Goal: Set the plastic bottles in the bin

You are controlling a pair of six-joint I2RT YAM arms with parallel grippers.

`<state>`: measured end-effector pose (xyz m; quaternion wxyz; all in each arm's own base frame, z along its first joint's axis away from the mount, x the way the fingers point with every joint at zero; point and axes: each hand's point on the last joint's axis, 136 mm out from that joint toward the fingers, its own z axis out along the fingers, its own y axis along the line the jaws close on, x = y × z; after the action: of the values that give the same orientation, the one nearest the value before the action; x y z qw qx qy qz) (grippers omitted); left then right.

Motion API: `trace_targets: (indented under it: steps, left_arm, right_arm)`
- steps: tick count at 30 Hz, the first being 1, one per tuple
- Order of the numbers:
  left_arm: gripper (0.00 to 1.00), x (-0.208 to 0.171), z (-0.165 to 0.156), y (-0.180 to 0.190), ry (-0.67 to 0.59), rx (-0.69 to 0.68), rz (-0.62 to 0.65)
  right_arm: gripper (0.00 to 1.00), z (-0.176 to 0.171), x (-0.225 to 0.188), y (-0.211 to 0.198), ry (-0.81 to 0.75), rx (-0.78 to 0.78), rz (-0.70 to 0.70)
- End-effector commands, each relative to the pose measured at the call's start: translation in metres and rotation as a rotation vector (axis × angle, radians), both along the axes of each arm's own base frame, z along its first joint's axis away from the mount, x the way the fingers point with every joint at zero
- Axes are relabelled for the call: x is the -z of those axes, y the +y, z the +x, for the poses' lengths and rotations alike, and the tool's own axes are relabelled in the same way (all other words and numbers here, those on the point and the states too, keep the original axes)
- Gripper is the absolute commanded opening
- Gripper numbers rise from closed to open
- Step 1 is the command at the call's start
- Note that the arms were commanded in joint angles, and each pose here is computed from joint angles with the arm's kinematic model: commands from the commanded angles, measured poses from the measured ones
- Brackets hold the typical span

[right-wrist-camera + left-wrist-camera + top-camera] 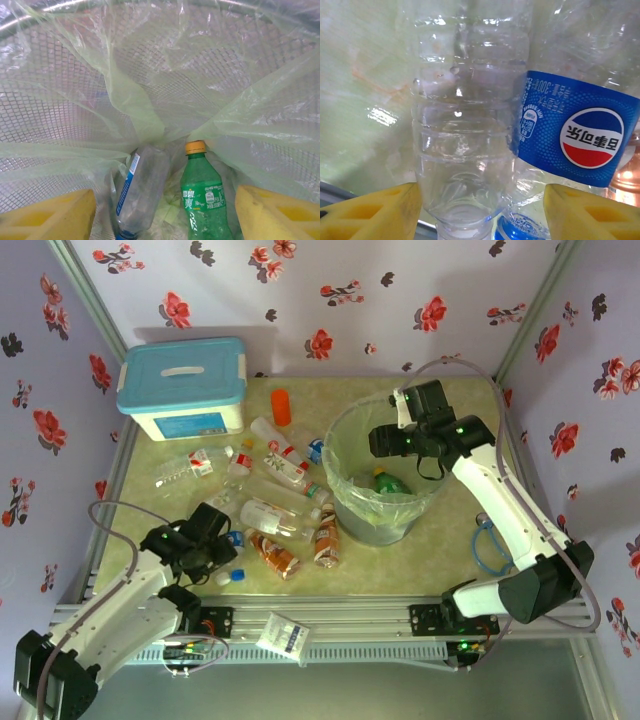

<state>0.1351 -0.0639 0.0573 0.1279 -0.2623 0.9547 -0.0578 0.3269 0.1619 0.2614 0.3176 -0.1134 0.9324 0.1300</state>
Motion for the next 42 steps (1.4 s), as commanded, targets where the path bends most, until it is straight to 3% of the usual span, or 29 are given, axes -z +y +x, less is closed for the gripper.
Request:
trace_targets:
  steps: [1, 8, 18, 29, 42]
  left_arm:
    - [0.72, 0.012, -0.006, 0.01, 0.023, -0.026, 0.05]
    - [0.79, 0.006, -0.002, 0.014, -0.002, -0.037, 0.069]
    - [0.75, 0.019, 0.001, 0.014, -0.037, -0.086, 0.043]
    - [0.56, 0.008, 0.006, 0.014, -0.106, -0.111, 0.009]
    - [0.53, -0.041, 0.021, 0.01, -0.201, -0.056, -0.003]
  right_arm:
    - [0.74, -0.003, -0.005, -0.009, -0.025, 0.015, -0.019]
    - [0.74, -0.002, 0.0, -0.006, -0.007, 0.008, -0.011]
    - [0.74, -0.002, 0.002, -0.008, -0.008, 0.012, -0.024]
    - [0.74, -0.008, -0.009, -0.011, -0.039, 0.018, -0.011]
    - [0.74, -0.014, -0.047, -0.006, -0.116, 0.003, 0.078]
